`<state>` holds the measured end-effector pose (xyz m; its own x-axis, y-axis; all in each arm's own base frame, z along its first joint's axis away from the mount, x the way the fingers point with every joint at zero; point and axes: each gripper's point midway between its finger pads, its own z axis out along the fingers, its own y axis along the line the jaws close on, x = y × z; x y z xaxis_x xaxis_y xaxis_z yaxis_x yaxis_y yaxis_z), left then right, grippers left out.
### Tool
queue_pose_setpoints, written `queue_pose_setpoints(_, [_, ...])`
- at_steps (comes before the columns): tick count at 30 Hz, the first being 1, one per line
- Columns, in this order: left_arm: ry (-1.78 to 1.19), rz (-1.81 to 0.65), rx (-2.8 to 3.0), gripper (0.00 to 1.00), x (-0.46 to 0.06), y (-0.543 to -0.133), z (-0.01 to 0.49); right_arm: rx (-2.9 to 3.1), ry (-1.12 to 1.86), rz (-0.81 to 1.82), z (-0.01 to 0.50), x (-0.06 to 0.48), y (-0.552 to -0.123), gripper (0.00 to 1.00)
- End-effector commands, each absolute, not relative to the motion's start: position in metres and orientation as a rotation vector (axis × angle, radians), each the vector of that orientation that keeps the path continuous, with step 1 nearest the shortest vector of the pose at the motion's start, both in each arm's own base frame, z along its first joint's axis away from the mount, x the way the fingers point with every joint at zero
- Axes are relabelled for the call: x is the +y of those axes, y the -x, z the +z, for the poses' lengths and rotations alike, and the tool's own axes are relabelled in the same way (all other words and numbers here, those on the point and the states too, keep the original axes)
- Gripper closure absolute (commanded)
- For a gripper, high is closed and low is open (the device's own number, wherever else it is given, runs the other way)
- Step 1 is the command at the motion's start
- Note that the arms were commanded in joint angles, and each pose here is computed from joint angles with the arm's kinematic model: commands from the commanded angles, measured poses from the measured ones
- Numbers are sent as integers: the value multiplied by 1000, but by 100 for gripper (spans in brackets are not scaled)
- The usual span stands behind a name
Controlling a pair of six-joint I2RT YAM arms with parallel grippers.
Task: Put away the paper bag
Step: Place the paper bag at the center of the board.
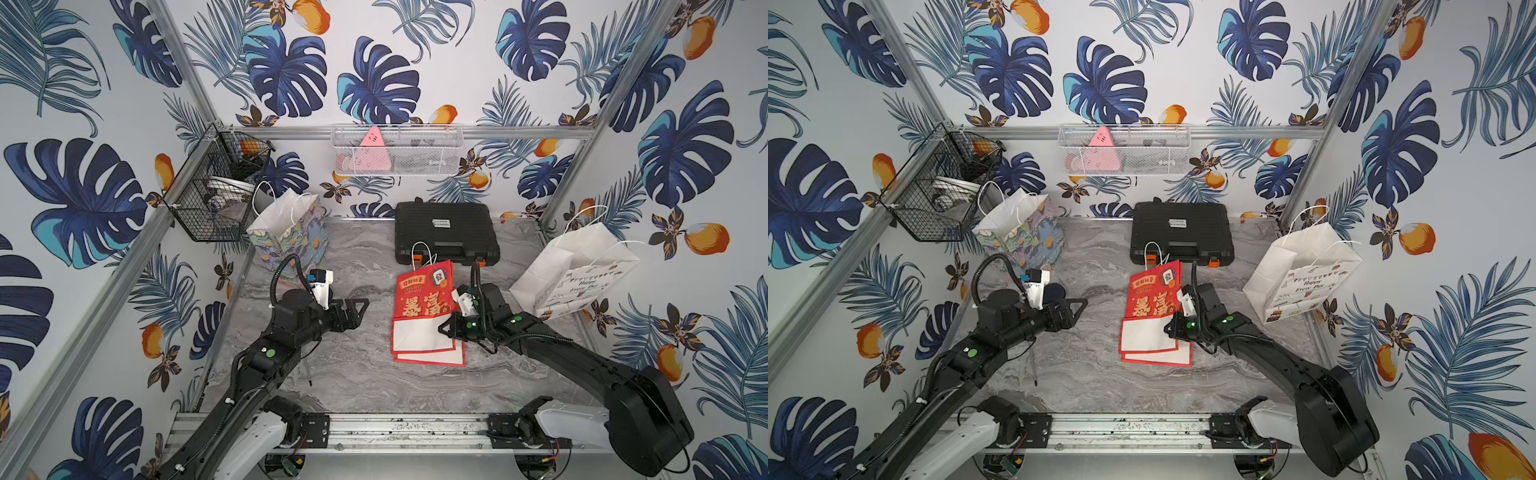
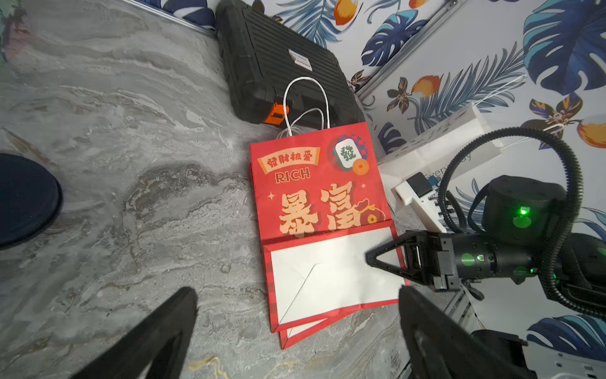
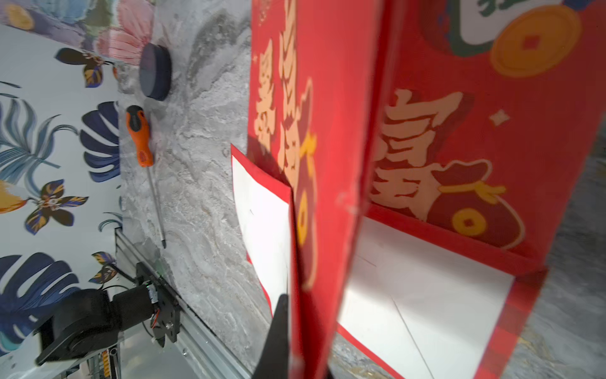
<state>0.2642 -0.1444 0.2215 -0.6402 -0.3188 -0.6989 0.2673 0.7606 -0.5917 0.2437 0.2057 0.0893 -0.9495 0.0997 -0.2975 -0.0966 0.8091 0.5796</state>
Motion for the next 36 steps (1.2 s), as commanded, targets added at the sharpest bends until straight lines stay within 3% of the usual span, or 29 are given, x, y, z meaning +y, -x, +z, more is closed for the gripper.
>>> queue_pose_setpoints(1, [46,-920,2093,1,-151,-266,222,2787,-52,677,64,182,-238,98])
queue_pose_setpoints(3, [41,-920,2088,1,-151,-268,222,2820,-97,592,52,171,-235,93])
queue_pose_setpoints(7, [43,-930,2077,1,-152,-268,221,2855,-138,400,37,150,-237,68])
queue_pose_setpoints(11, [45,-969,2082,1,-156,-265,218,2850,-154,252,38,135,-244,31])
queue_pose_setpoints(15, [20,-973,2052,1,-157,-264,222,2728,-142,260,79,131,-255,17])
queue_pose_setpoints(22, [-142,-1055,1904,3,-185,-280,265,2270,-184,262,206,97,-265,16])
queue_pose_setpoints(28, [-543,-1011,1839,4,-298,-273,283,2012,-205,239,287,62,-243,16])
queue_pose_setpoints(36, [-829,-1186,1590,7,-455,-251,290,1800,-315,298,362,21,-194,16])
